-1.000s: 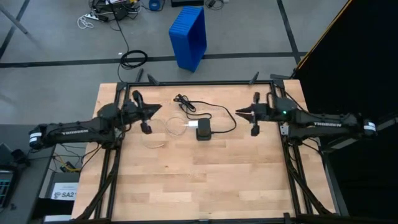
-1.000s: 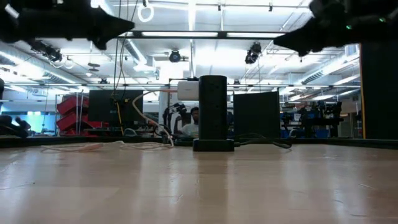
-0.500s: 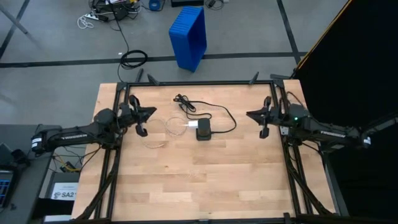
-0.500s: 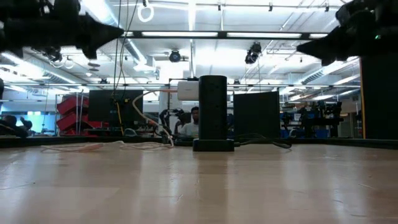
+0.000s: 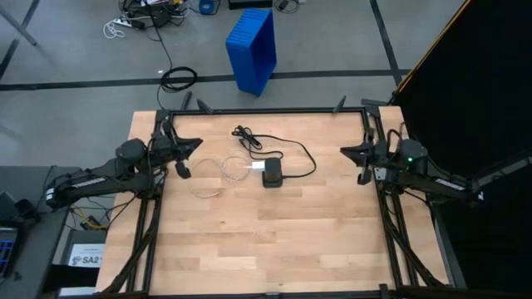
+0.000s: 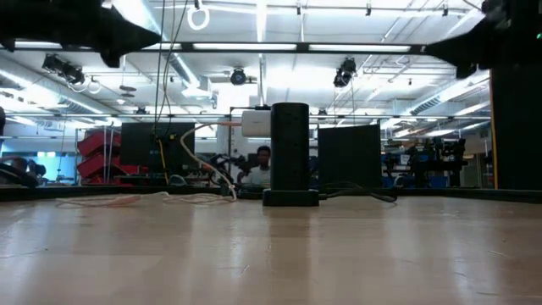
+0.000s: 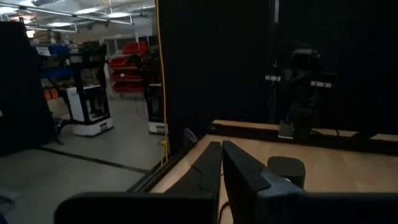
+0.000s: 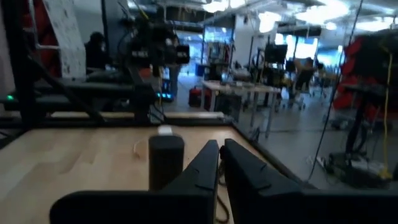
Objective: Plug in charger
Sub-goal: Remove the charger adapter from the black outlet
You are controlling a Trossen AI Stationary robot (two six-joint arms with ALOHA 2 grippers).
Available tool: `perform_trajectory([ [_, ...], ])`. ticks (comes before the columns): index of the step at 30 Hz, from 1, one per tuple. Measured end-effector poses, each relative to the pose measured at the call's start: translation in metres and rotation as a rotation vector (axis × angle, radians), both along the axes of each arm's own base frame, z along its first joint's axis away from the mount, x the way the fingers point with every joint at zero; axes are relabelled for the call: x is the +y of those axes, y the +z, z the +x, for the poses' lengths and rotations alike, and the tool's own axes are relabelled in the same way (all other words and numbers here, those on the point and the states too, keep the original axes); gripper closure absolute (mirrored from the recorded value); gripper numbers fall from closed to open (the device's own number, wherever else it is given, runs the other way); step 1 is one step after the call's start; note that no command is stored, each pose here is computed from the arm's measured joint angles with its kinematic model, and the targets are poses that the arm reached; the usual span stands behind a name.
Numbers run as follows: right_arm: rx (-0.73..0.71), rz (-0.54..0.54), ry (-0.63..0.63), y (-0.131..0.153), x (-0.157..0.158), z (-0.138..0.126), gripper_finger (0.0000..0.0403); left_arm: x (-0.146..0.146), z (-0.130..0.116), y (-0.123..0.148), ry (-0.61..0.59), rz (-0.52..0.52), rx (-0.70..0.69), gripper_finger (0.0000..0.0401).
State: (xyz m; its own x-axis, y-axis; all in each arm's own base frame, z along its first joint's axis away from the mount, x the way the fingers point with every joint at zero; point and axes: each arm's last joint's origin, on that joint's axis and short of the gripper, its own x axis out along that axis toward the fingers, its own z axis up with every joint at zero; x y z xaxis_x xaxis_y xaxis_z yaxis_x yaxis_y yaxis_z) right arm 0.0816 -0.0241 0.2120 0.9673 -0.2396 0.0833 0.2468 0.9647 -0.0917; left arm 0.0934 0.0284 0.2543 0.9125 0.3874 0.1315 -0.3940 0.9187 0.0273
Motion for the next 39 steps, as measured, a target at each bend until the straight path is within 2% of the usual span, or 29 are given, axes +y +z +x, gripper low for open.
perform_trajectory([
  [8,-0.011,-0.036,-0.005,-0.013,-0.002,0.004,0.0403,-0.006,-0.02,-0.021,-0.023,-0.023,-0.086,0.0401],
  [12,0.009,-0.053,0.0,-0.015,-0.002,0.005,0.0403,-0.004,-0.014,-0.034,-0.024,-0.042,-0.031,0.0401],
  [18,0.014,-0.066,0.032,-0.026,-0.002,0.008,0.0403,-0.004,-0.009,-0.05,-0.048,-0.039,-0.03,0.0401],
  [23,0.027,-0.069,-0.009,-0.039,-0.005,0.011,0.0403,-0.003,-0.006,-0.059,-0.067,-0.043,-0.004,0.0401],
  [30,0.025,-0.044,0.034,-0.039,-0.004,0.011,0.0403,-0.003,0.0,-0.079,-0.096,-0.053,0.011,0.0401],
  [34,0.039,-0.026,0.035,-0.041,-0.004,0.011,0.0403,-0.004,0.0,-0.078,-0.13,-0.053,0.003,0.0401],
  [39,0.054,0.048,-0.05,-0.044,-0.007,0.011,0.0403,-0.004,0.0,-0.079,-0.142,-0.044,0.018,0.0401],
])
